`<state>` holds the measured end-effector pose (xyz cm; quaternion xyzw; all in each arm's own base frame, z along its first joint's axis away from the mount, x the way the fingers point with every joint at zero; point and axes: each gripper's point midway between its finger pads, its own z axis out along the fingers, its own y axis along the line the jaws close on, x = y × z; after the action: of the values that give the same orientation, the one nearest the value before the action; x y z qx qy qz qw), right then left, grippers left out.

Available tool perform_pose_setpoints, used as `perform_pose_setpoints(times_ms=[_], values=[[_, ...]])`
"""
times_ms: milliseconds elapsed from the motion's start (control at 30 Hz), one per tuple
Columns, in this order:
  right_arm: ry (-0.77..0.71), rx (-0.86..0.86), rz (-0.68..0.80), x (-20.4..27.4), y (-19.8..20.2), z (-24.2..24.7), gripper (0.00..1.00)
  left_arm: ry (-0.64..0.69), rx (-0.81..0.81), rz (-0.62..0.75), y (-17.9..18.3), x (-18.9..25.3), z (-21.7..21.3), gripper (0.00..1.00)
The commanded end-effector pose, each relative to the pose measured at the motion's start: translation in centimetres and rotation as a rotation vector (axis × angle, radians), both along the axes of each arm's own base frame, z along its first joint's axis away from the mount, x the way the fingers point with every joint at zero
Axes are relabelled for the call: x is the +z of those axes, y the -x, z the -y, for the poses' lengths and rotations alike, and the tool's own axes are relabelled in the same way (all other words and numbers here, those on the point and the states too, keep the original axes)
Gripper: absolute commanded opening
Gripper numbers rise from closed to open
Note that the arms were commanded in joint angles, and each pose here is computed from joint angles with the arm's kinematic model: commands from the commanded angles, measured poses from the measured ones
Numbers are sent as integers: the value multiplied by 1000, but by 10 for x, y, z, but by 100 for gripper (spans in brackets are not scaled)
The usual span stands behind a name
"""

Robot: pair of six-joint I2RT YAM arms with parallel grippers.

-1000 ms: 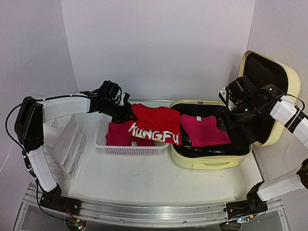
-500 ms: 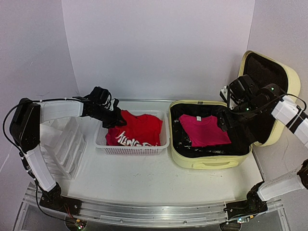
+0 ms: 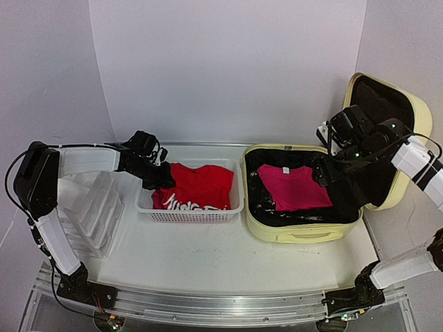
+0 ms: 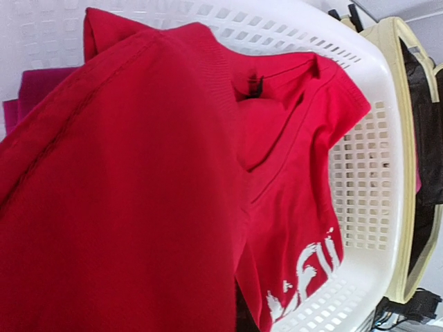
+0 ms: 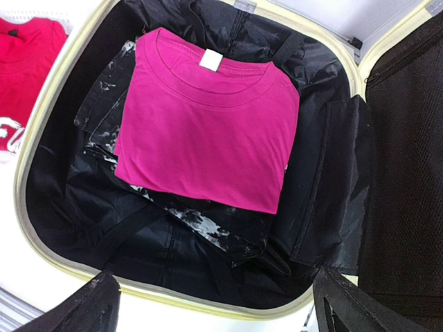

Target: Open, take out, and arrange the luggage

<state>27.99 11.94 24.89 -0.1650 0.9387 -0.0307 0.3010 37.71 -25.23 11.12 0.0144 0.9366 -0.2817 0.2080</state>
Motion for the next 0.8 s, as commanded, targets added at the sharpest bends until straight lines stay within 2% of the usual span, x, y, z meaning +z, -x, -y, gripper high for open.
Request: perform_pose_setpoints(times_ms=[0,200,367,400,533,667,767], values=[[-37,-3,30,13,-6,-6,98,-78,0,82,-7,22,-14,2],[-35,-4,19,10,-5,-6,98,-228,57,98,-11,26,-38,15],[-10,-12,12,5,-6,-3,98,-438,131,197,-11,64,-69,45],[2,-14,10,2,-7,-1,98,-453,138,215,-9,73,-72,47],[39,-26,-32,-13,-6,2,98,-434,134,272,1,104,-76,52],[40,-11,-123,-37,-4,-6,98,-293,36,278,19,122,-53,53],[52,-1,-198,-59,-6,-14,98,-150,-38,313,32,139,-33,58]])
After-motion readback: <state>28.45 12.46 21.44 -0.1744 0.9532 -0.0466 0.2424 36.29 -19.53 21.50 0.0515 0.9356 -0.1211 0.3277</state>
